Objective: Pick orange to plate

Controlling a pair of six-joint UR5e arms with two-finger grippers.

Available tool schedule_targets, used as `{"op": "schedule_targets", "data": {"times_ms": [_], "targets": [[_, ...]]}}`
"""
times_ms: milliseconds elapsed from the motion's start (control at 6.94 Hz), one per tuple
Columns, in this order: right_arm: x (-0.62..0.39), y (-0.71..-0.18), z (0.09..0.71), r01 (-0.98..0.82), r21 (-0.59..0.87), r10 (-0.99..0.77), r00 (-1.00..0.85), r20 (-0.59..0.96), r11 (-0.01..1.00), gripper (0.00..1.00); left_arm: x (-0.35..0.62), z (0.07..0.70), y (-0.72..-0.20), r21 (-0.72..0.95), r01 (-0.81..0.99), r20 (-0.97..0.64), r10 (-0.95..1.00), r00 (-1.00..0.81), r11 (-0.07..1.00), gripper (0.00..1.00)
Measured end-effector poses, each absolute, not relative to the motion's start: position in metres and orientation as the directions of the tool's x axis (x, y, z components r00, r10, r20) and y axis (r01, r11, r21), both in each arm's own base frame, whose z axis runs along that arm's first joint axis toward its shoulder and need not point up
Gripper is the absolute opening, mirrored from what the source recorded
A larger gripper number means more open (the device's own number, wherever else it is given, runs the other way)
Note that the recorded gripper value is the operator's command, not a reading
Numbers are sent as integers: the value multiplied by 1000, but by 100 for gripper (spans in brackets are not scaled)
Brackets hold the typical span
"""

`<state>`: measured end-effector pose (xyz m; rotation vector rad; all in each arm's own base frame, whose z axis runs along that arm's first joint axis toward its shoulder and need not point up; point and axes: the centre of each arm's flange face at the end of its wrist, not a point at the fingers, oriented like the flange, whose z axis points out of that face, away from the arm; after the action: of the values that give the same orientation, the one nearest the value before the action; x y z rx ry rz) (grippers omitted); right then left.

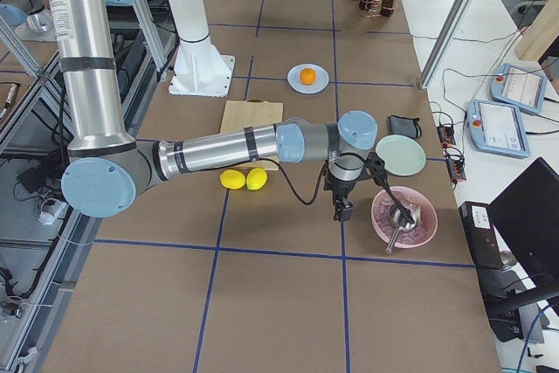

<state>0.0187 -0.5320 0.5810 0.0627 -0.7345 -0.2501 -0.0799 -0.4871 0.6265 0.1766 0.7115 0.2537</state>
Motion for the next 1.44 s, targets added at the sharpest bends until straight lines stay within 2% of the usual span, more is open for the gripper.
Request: {"op": "schedule_targets", "data": {"times_ms": [576,1440], "targets": [[68,-496,631,99,65,-115,685,719,993,100,-79,635,-480,229,-171,-626,279,728,958,100],[81,-490,630,49,55,-74,660,748,997,100,-79,656,-478,185,-169,-641,249,726,968,100]]}}
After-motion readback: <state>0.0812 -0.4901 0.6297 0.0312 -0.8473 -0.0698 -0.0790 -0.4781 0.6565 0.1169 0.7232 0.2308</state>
